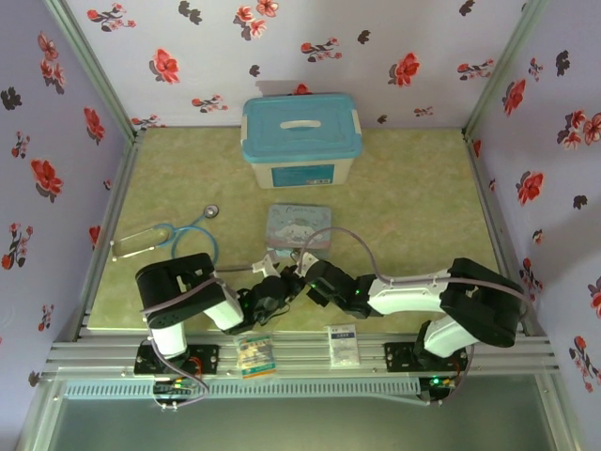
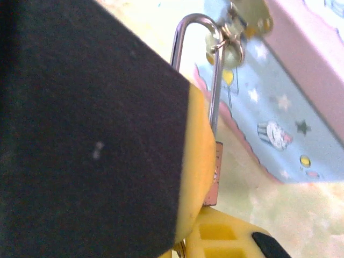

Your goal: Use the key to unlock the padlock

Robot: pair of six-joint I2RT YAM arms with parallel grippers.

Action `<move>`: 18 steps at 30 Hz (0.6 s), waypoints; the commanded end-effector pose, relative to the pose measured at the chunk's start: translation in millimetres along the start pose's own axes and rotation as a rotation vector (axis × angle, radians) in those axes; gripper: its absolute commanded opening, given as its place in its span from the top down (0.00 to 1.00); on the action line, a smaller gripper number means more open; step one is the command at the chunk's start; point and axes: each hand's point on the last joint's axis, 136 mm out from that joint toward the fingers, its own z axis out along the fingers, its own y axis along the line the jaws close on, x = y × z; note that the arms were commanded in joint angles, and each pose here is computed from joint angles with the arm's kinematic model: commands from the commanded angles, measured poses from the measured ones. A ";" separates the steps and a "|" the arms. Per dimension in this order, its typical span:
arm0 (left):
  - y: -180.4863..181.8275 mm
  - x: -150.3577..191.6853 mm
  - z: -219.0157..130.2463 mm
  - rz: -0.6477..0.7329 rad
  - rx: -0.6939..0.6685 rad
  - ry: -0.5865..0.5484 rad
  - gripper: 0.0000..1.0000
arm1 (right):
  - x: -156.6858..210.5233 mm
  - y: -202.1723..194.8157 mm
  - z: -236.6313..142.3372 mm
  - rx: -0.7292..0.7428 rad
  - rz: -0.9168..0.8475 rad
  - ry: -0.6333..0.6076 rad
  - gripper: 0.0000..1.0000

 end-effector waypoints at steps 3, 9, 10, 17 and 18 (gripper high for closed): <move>-14.2 1.9 -3.4 -0.033 0.069 0.005 0.83 | -20.5 23.3 -7.1 -0.152 0.157 -0.095 0.91; -7.4 -7.6 -8.8 -0.013 0.048 -0.032 0.73 | -1.6 20.7 -8.6 -0.224 0.348 -0.094 0.92; 5.2 -10.4 -13.7 0.008 0.016 -0.037 0.73 | -1.6 20.6 -9.6 -0.244 0.374 -0.097 0.92; 30.5 -14.3 -13.3 0.075 -0.084 -0.058 0.71 | 0.9 7.0 -15.1 -0.298 0.519 -0.123 0.93; 32.5 -15.0 -12.3 0.088 -0.096 -0.060 0.71 | 0.7 6.2 -16.3 -0.315 0.540 -0.133 0.93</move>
